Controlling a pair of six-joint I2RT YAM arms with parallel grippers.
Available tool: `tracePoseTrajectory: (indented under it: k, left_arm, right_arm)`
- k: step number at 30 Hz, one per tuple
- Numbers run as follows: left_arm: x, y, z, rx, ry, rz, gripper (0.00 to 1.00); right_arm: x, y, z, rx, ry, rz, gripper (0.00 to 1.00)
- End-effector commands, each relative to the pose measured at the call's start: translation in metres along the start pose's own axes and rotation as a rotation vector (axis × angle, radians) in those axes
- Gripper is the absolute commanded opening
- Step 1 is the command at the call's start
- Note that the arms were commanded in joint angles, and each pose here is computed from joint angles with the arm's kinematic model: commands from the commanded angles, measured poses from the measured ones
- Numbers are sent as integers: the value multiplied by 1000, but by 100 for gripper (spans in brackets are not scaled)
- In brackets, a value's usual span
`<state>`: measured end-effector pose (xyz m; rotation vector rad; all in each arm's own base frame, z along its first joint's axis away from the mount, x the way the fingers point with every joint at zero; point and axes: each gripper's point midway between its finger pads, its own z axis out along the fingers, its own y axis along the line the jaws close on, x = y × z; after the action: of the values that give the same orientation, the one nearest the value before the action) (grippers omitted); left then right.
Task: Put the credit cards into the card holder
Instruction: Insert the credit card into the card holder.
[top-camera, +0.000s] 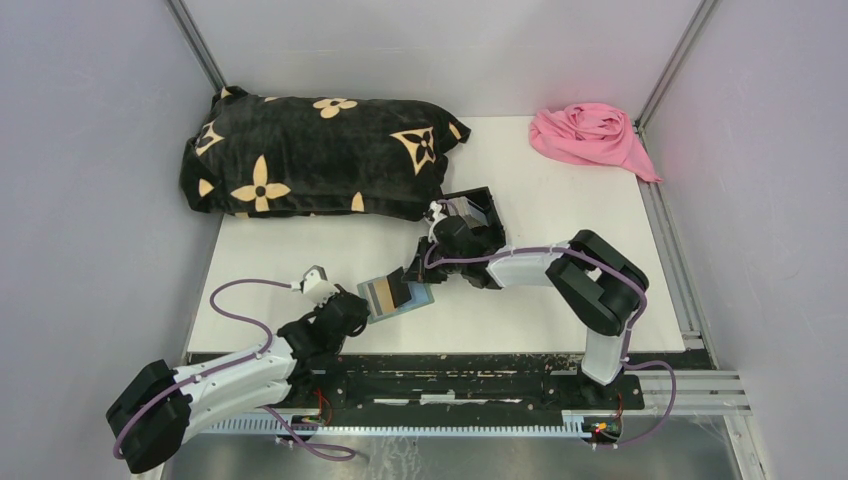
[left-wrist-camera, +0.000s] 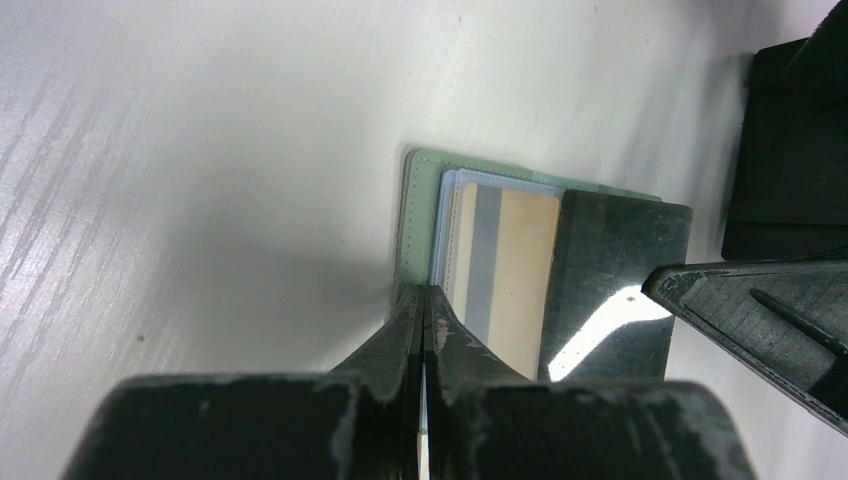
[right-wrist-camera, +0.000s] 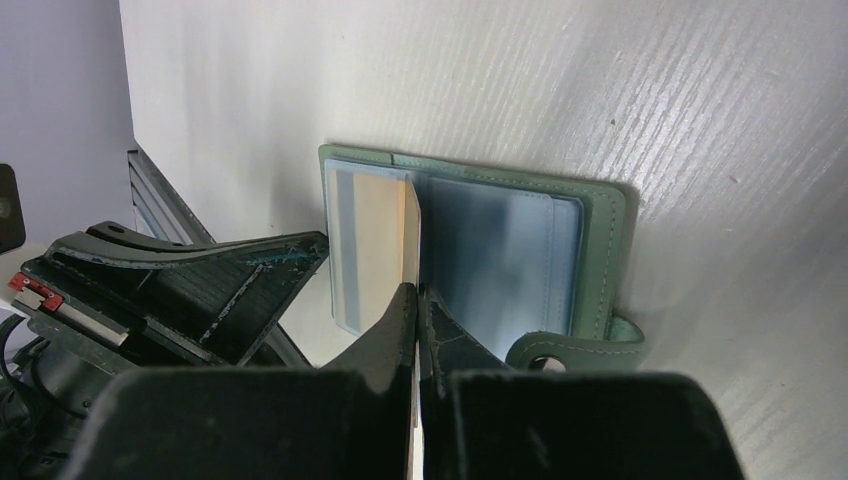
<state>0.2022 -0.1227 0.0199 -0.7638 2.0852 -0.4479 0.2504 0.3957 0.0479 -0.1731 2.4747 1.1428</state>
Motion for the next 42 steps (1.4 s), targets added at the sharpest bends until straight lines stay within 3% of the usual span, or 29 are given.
tracePoseTrajectory:
  k: [1, 42]
  left_arm:
    - [-6, -6, 1, 14, -26, -15, 3]
    - [-1, -6, 3, 8, -11, -1, 3]
  right_arm:
    - [-1, -3, 4, -17, -17, 10, 1]
    - [24, -29, 9, 46, 5, 69, 1]
